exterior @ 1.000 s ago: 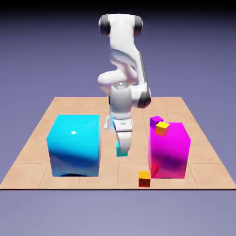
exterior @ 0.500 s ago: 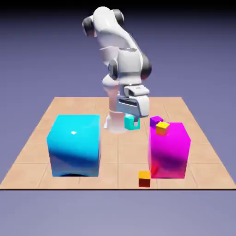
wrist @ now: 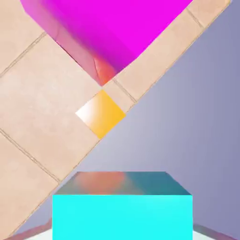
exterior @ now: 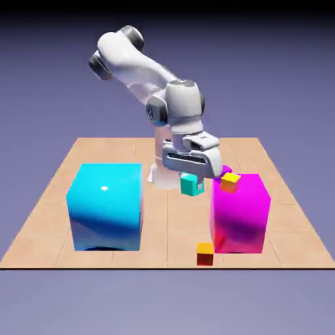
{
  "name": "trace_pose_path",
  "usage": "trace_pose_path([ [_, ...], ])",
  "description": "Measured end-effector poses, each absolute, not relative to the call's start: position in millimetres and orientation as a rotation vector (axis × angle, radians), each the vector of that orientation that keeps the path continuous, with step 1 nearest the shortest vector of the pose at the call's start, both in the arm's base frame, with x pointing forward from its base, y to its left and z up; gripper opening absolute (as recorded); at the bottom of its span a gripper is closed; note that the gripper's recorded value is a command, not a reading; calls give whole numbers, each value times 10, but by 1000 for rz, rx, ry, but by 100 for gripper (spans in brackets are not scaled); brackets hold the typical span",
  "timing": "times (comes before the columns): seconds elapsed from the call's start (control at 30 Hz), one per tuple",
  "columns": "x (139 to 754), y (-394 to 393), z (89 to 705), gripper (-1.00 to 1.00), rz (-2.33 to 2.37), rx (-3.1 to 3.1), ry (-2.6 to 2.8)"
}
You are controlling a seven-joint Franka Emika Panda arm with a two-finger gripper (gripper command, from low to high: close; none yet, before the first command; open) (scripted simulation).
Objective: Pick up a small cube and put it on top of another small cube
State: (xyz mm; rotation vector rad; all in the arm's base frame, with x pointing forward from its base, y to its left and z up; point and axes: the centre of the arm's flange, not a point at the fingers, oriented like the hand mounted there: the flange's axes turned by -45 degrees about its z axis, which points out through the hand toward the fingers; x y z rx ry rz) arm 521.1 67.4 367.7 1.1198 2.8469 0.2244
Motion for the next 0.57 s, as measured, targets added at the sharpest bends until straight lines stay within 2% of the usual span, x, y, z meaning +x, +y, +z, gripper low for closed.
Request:
trace_pose_path([
  [0.3, 5220, 1173, 2462, -100, 18, 865, 3065],
  [0.33, 5219, 1173, 2462, -100, 18, 865, 3065],
  [0.47, 5207, 1183, 1825, -100, 18, 867, 3064],
  [0.5, 5200, 1185, 1763, 100, 18, 866, 3065],
  [0.57, 5201, 1186, 1763, 100, 19, 866, 3065],
])
